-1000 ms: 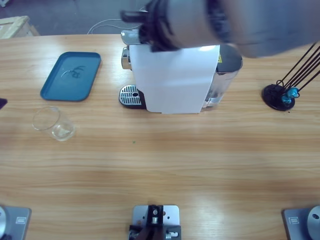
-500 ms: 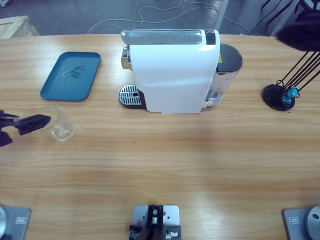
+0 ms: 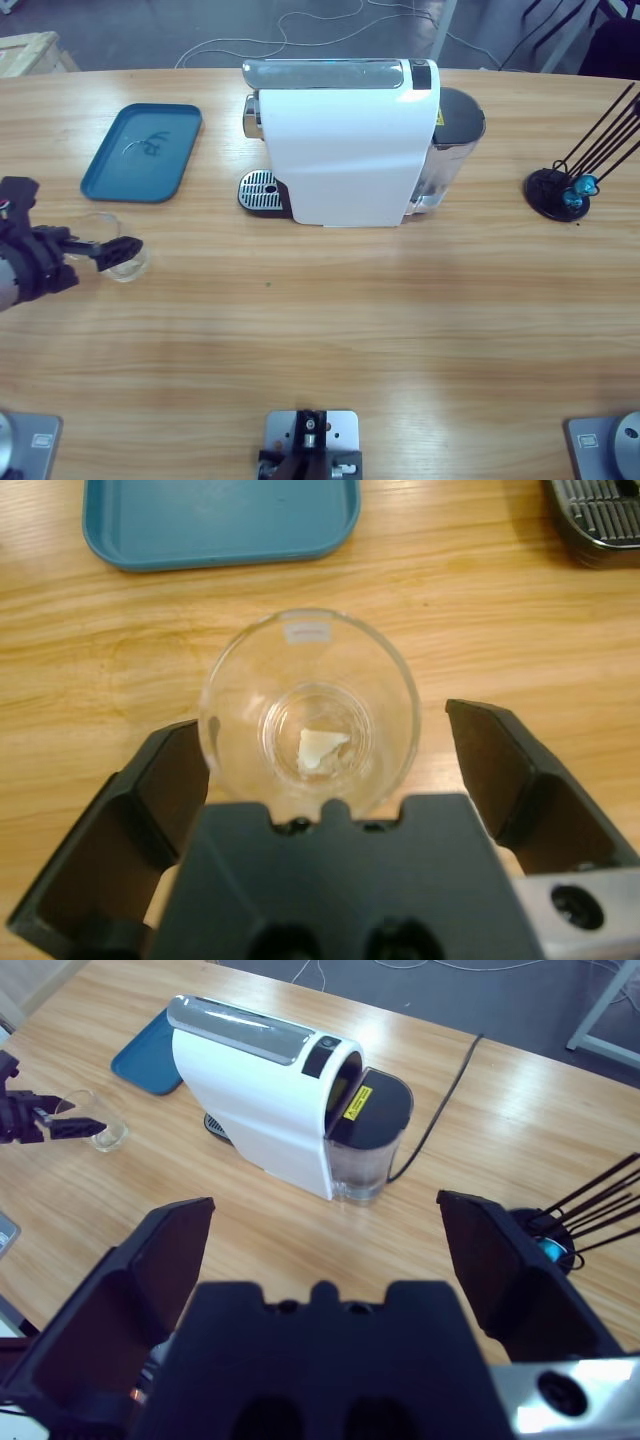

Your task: Pour coffee

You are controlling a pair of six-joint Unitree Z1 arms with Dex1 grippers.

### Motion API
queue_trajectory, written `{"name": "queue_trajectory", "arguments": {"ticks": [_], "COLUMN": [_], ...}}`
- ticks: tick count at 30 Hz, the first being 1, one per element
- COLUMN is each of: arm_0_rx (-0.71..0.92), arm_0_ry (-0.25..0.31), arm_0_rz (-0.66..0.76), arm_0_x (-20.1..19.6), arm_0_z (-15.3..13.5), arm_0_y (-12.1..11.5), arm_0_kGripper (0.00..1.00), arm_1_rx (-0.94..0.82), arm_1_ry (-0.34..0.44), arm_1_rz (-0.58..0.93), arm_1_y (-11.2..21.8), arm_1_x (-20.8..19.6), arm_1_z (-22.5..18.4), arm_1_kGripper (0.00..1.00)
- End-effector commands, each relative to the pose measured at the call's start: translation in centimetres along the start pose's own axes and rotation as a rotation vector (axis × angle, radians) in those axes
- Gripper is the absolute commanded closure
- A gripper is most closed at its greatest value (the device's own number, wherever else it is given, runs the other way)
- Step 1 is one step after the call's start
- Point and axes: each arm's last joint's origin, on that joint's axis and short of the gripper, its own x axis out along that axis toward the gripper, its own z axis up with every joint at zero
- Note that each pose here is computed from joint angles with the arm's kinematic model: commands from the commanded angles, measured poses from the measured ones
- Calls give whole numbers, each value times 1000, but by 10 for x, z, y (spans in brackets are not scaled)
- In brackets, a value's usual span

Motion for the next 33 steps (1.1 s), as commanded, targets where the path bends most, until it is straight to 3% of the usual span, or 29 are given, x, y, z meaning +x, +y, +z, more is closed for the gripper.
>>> {"name": "queue_trajectory", "arguments": {"ticks": [1,4,8,11,12,16,17,23,29,33], "arm_0_rx": [8,3,10,6,8,29,33,178,470,742], "arm_0_ry": [29,27,34,27,21,-10,-15,-29,-170,-242], "arm_0_rz": [101,122,130,126,135,135,131,57,-82,-344], "arm_0_x": [24,29,36,39,39,32,31,22,-14,-14], "arm_0_z": [-9,-10,-10,-10,-11,-9,-9,-5,4,19], "arm_0_y": [-6,-9,-12,-15,-13,-8,-8,-8,5,12], "arm_0_kGripper": [9,44,205,213,289,883,971,999,1000,1000], "arm_1_rx": [-4,-6,-8,-9,-9,-12,-13,-14,-13,-10], "arm_1_ry": [33,53,66,70,71,79,82,85,83,86], "arm_1_rz": [-20,-22,-18,-19,-17,-17,-18,-19,-22,-25], "arm_1_y": [-13,-14,-14,-14,-13,-13,-14,-17,-18,-20], "arm_1_x": [-8,-5,-4,-3,-3,-2,-3,-5,-6,-6], "arm_1_z": [-26,-31,-34,-34,-34,-35,-35,-40,-41,-46], "arm_1_kGripper": [0,0,0,0,0,0,0,0,0,0]}}
